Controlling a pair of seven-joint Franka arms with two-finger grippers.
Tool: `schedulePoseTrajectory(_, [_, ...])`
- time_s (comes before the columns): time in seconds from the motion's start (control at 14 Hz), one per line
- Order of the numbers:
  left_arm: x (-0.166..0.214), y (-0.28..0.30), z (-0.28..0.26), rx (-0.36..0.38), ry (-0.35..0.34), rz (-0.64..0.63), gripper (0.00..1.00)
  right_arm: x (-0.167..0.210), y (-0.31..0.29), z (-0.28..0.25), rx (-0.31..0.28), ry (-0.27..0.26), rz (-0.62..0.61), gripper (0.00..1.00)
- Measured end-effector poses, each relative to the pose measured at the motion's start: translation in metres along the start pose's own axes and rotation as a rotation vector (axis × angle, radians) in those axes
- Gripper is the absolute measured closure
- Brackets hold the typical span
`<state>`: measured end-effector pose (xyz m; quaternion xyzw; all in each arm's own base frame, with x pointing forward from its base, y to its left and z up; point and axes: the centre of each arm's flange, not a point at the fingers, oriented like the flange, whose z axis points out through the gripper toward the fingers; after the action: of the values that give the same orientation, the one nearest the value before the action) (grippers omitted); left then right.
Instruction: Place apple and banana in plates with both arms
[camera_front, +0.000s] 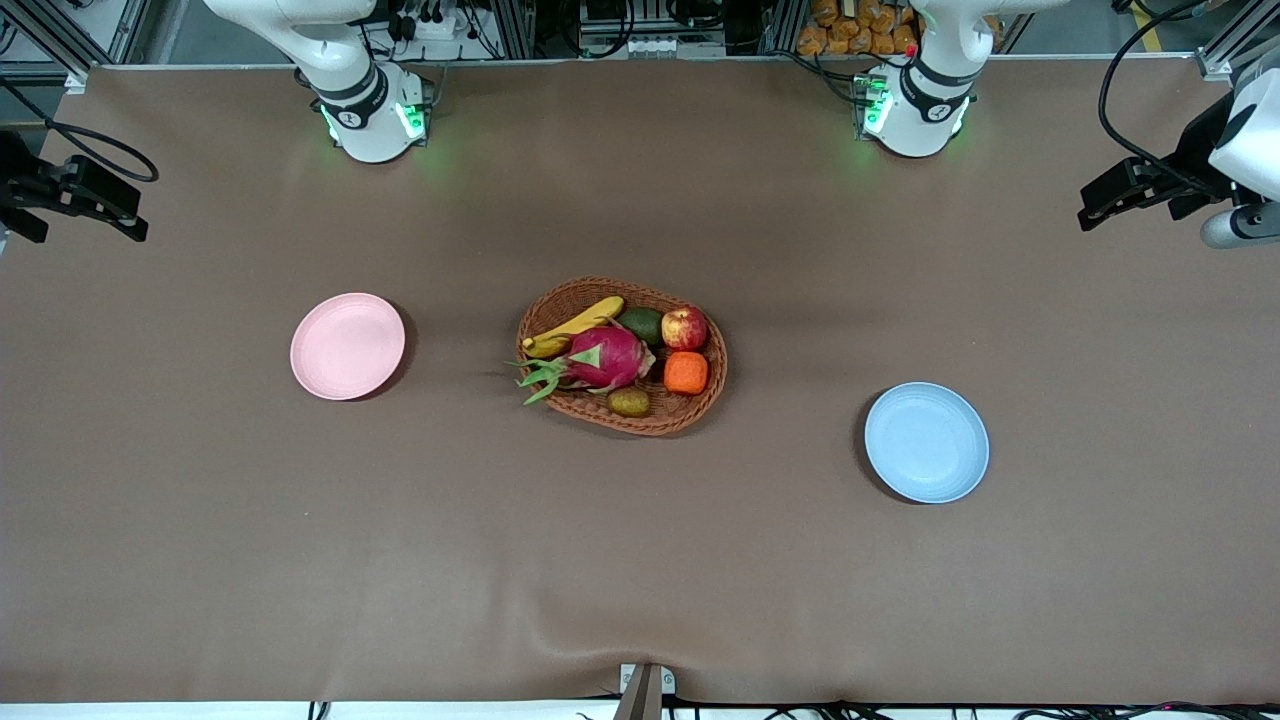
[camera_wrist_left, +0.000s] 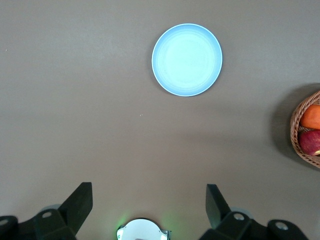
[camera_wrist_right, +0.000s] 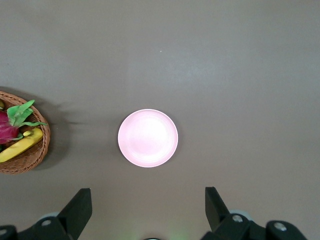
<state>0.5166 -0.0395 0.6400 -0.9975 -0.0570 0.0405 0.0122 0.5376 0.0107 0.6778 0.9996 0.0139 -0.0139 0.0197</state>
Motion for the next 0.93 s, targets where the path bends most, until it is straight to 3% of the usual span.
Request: schedulePoseTrajectory(0.93, [0.007, 0.005, 0.011, 0.003, -0.023, 0.009, 0.00, 0.002, 0.000, 0.003, 0.000, -0.008, -0.001, 0.00])
